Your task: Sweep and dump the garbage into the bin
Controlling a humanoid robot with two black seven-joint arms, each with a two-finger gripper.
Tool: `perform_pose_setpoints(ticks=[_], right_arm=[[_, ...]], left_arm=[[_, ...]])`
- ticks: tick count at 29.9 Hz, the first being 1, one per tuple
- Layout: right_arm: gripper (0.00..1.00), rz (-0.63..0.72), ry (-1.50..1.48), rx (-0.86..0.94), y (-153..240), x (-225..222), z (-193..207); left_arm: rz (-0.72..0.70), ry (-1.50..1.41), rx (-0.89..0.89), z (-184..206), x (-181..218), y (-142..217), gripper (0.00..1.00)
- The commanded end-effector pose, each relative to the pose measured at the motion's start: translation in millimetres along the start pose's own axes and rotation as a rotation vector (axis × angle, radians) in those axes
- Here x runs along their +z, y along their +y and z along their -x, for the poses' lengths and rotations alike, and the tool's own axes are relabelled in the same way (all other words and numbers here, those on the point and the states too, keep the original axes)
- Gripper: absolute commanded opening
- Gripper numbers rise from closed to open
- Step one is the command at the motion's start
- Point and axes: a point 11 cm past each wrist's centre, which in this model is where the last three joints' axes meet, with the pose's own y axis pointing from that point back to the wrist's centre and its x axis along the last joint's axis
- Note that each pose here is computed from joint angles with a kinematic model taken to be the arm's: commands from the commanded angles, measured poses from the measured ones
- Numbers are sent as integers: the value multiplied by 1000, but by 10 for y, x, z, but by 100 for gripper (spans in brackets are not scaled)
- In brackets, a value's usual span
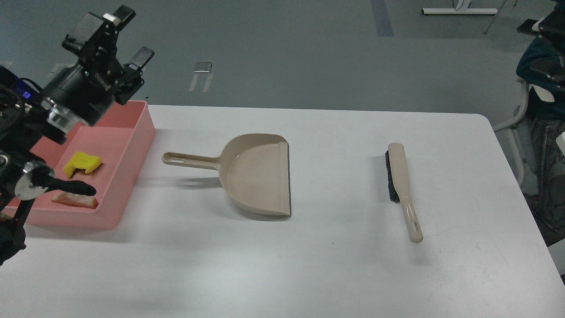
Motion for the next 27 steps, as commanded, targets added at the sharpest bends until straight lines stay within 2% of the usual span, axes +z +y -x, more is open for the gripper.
perform_pose_setpoints(ticks=[1, 4, 8, 12, 18, 24, 27], right_arm=[[93, -82, -125, 30, -278, -144, -68], [93, -111, -191, 43, -380, -93, -65], [93, -196, -313, 72, -709, -88, 162], [93, -231, -410, 142, -933, 15, 270], [95, -286, -535, 170, -1220, 197, 533], [95, -335, -618, 113, -1434, 62, 958], [95, -357, -653, 109, -1464, 9, 1015]], left_arm=[[15, 33, 13, -67, 20, -494, 97], [-1, 72, 26, -78, -83, -733, 97], [-25, 163, 15, -22, -269, -977, 97], [-14, 217, 13, 9, -405, -1037, 97], [7, 415, -6, 302, -643, -1108, 97], [24, 590, 6, 590, -789, -1167, 97], [32, 626, 15, 634, -795, -1186, 98]])
